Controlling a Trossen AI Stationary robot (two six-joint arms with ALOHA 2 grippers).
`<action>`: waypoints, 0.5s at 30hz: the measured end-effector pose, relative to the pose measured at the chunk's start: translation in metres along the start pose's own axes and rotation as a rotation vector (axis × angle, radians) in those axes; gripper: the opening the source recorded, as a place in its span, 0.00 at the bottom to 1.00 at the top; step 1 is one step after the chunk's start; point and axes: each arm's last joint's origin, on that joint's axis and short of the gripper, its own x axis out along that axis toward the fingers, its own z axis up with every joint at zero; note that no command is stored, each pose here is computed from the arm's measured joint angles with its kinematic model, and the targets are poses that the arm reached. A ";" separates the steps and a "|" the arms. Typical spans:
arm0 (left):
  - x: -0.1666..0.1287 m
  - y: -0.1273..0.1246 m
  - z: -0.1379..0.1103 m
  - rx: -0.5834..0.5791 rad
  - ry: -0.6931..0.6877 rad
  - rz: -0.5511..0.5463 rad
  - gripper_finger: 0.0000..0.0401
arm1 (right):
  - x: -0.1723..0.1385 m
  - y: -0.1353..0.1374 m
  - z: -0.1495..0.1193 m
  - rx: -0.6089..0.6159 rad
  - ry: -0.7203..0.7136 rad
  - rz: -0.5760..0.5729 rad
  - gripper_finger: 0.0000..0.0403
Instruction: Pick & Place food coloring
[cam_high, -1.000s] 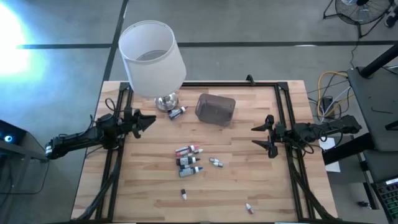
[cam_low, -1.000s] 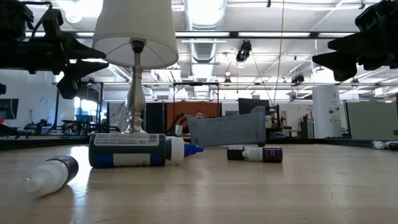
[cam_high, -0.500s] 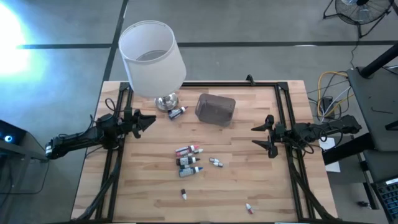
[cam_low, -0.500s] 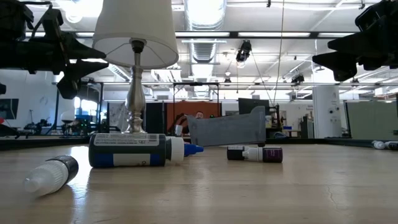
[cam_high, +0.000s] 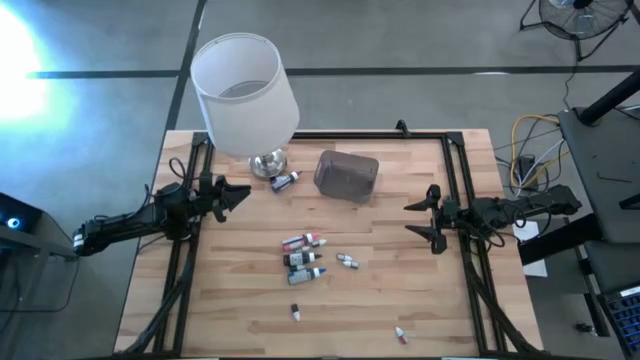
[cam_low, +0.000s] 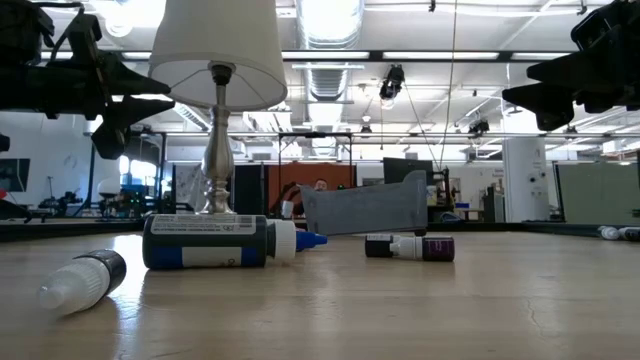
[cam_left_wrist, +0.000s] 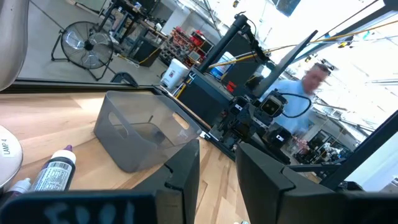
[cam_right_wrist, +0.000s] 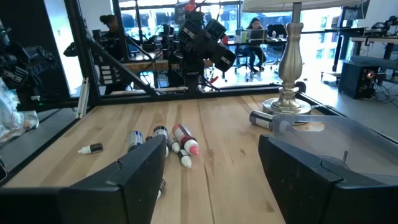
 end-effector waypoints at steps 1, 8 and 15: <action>0.000 0.000 0.000 0.000 0.001 0.000 0.21 | 0.000 0.000 0.000 0.000 0.000 0.000 0.64; 0.000 0.000 0.000 0.000 0.000 -0.001 0.21 | 0.000 0.000 0.000 0.000 0.000 0.000 0.64; 0.000 0.000 0.000 0.000 0.000 0.000 0.21 | 0.000 0.000 0.000 0.000 -0.001 0.000 0.62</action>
